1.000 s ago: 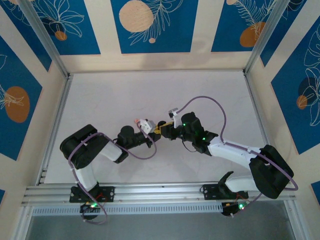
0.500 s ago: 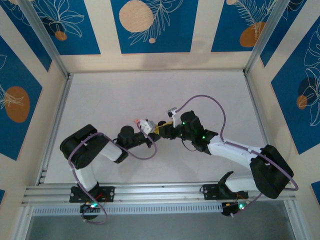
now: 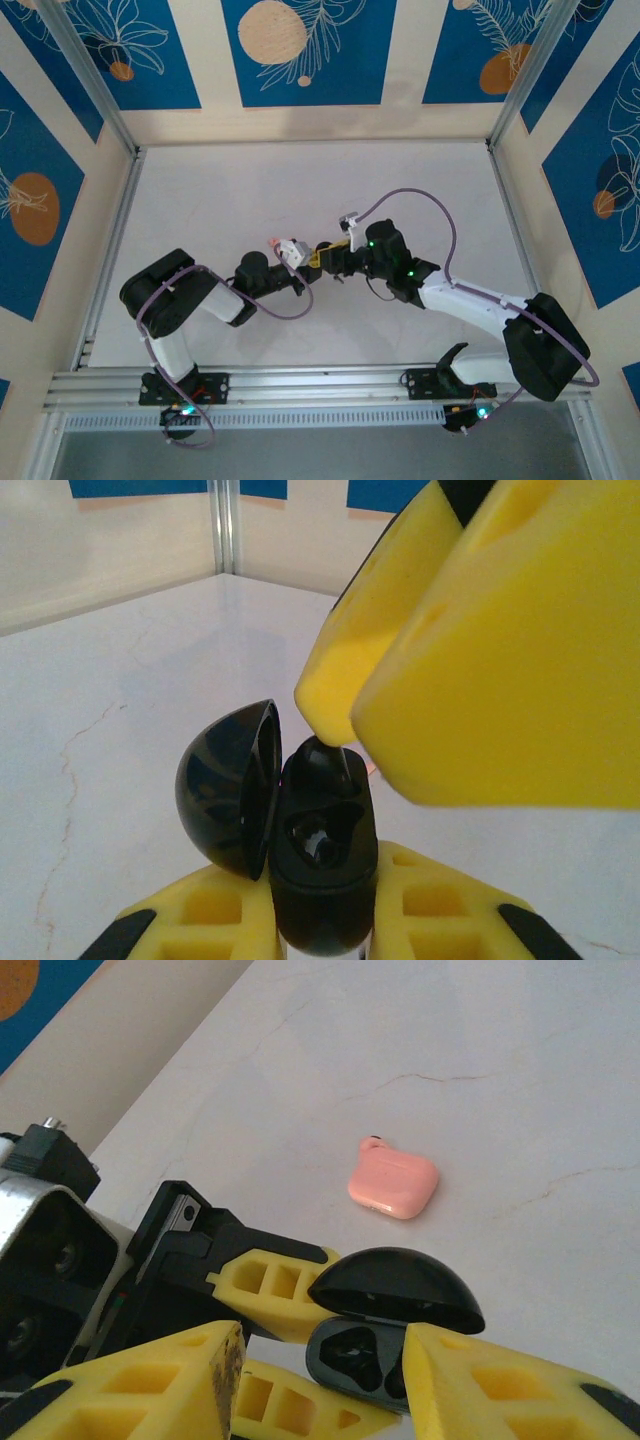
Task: Insert the wireless bluetooth earbuds into the charging case
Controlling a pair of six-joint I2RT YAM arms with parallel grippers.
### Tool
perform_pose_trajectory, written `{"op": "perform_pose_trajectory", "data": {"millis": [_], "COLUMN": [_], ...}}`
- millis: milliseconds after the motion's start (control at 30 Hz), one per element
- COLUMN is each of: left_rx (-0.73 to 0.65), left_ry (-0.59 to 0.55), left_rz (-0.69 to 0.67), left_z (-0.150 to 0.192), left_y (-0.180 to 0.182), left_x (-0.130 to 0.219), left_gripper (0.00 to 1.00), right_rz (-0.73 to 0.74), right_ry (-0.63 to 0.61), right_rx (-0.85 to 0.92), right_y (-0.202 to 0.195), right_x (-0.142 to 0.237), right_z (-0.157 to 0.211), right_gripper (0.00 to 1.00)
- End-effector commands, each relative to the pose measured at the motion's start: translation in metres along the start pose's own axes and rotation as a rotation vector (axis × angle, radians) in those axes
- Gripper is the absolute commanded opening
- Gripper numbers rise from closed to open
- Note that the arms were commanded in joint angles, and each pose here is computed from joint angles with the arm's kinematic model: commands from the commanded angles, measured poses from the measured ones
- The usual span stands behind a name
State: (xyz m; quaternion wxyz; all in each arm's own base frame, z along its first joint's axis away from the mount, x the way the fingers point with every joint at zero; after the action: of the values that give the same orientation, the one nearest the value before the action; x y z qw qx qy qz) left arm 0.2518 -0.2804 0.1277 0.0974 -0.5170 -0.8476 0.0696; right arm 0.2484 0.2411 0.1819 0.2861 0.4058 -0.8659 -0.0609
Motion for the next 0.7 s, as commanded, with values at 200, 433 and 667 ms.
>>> {"op": "perform_pose_trajectory", "data": {"millis": [200, 433, 667], "left_rx": [-0.037, -0.032, 0.031], "left_ry": [-0.061, -0.053, -0.075], "left_rz": [-0.027, -0.164, -0.313], "left_z": [-0.009, -0.001, -0.001], "left_y": [0.001, 0.015, 0.031], "left_x": [-0.002, 0.01, 0.038], "left_gripper": [0.19, 0.18, 0.19], "right_rz": [0.096, 0.145, 0.119], "right_ry": [0.04, 0.217, 0.406], "right_rx": [-0.1, -0.231, -0.173], "right_y": [-0.02, -0.036, -0.024], "right_x": [0.008, 0.019, 0.013], "right_z": [0.001, 0.015, 0.031], "right_gripper": [0.48, 0.48, 0.47]}}
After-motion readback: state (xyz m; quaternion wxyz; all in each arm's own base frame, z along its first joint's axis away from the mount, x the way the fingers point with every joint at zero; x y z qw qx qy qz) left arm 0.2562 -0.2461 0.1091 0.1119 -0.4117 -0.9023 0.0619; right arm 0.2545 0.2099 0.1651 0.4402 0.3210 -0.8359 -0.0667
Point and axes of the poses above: each hand's point on the last joint's axis, 136 mm out from that joint toward the fingers, its own x axis back along the fingers, its own y axis along the line the jaws close on, z = x × y, the point moved 5 cm from there along x, back along the fingers, and after that the axes turned 9 degrees about x, right-handed, at the moved point
